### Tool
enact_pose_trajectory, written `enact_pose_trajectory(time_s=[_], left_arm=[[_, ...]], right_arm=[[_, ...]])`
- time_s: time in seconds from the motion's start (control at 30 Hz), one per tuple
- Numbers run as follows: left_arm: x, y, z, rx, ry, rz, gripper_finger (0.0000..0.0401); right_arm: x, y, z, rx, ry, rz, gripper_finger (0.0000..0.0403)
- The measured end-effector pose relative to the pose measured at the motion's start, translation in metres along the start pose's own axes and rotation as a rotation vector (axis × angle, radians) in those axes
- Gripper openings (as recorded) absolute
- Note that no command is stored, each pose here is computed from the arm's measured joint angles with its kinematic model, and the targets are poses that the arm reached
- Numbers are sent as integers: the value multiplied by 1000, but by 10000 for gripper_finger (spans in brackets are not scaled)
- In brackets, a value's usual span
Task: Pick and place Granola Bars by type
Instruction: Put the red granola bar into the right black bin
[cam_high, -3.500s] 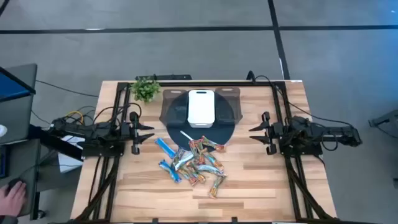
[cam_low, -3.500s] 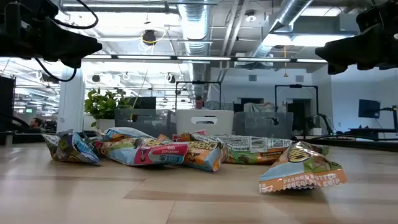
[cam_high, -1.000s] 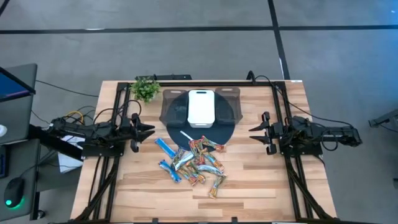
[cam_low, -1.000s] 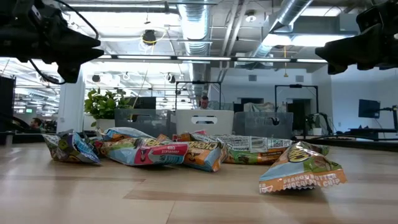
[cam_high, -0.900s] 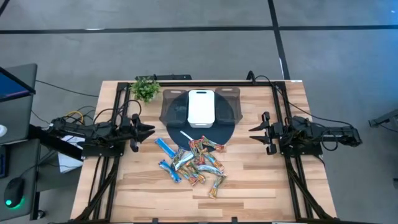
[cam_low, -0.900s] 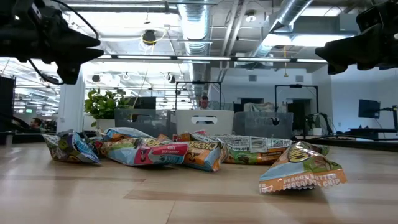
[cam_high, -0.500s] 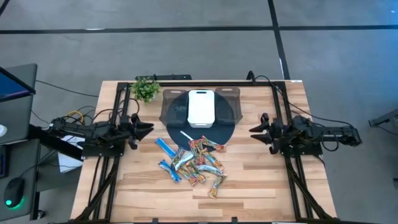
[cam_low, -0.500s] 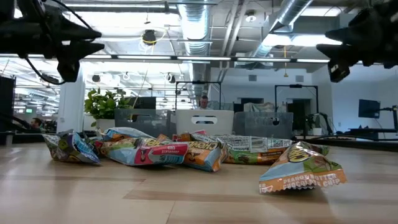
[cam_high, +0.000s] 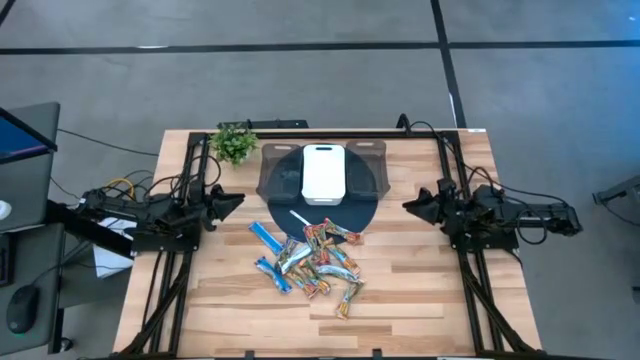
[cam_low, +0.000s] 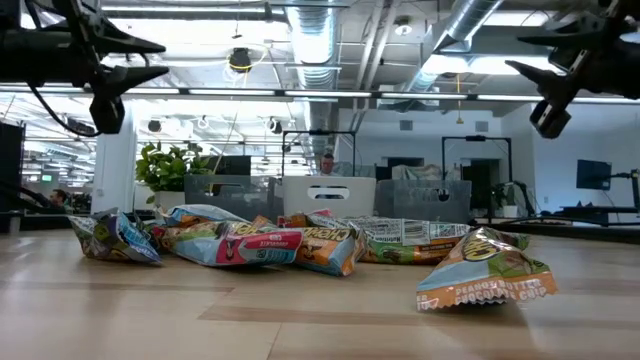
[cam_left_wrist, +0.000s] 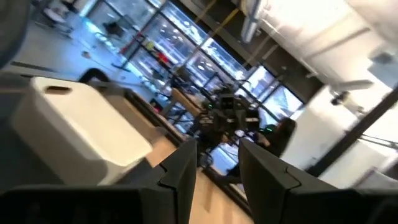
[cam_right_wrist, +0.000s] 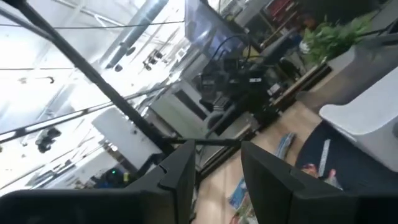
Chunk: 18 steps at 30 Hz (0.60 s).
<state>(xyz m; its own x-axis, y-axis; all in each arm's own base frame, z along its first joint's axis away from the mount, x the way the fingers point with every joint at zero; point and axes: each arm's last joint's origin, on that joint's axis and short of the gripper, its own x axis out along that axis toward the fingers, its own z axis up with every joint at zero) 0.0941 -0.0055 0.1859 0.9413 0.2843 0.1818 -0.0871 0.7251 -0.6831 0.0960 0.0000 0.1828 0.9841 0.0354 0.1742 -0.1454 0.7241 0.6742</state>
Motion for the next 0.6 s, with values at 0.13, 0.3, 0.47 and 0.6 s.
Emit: enact_pose_trajectory(time_s=[0.13, 0.3, 0.47, 0.6], left_arm=[[0, 1, 1, 19, -25, 33, 112], [0, 0, 1, -103, -7, 0, 112], [0, -5, 0, -113, 68, -121, 112], [0, -7, 2, -124, 45, -141, 112]], right_arm=[[0, 1, 5, 74, -94, -33, 123], [-2, 9, 14, 130, -215, 35, 123], [-3, 23, 27, 64, -294, 120, 123], [2, 40, 41, -56, -304, 102, 123]])
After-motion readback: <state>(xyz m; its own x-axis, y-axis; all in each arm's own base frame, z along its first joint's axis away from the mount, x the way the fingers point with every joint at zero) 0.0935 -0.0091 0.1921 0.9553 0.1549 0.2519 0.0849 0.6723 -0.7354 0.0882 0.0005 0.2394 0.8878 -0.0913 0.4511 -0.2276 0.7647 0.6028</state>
